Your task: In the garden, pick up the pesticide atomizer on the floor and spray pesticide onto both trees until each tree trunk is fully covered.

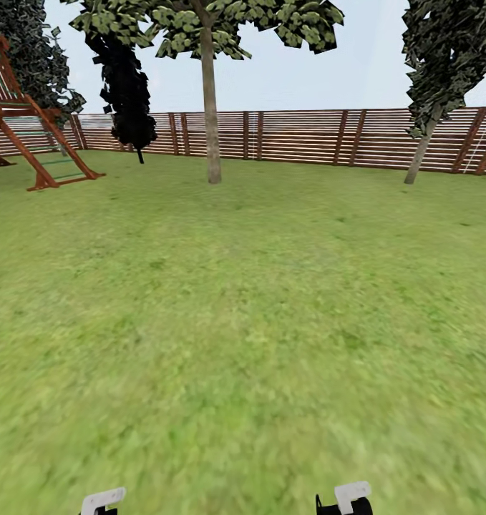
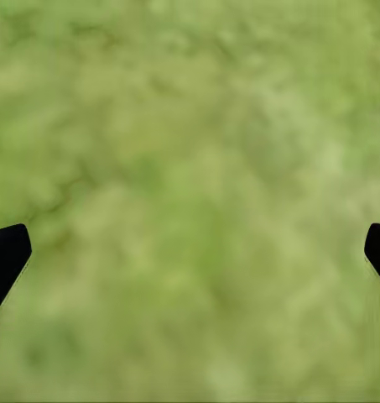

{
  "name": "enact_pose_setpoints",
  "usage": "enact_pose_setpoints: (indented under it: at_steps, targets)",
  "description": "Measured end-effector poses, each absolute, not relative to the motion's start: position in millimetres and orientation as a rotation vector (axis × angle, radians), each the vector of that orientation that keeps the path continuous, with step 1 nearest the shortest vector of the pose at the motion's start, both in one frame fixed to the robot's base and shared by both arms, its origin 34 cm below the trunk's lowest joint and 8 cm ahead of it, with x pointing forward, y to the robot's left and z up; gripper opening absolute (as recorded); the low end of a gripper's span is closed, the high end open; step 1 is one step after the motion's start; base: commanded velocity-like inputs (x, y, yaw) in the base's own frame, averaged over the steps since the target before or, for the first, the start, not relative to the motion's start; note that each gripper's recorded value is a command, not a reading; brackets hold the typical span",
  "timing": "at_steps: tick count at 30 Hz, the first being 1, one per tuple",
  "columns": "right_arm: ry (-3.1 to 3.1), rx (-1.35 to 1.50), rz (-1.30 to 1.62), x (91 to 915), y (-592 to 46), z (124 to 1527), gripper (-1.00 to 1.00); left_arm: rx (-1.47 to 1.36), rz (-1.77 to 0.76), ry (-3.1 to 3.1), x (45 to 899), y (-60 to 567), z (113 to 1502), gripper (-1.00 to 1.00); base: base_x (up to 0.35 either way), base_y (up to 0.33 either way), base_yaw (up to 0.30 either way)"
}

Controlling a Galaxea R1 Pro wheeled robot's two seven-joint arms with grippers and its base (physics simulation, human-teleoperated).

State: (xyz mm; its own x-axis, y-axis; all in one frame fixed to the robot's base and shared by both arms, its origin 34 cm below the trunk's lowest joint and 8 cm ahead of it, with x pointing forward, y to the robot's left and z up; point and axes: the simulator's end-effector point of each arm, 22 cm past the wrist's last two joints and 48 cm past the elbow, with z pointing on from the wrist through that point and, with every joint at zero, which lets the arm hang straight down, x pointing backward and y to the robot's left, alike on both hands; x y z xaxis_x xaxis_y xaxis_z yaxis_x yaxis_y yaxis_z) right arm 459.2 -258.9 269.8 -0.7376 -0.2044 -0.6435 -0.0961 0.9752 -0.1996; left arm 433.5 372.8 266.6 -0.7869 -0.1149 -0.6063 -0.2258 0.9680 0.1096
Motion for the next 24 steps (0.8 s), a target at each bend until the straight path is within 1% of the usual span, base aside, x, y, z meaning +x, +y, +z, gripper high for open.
enact_pose_setpoints:
  at_steps: [24]
  targets:
    - [2.403, -0.209, -0.198, 459.1, -258.9, 269.7, 1.0, -0.239, 0.233, 2.481, 433.5, 372.8, 266.6, -1.0, 0.34, 0.0, 0.0]
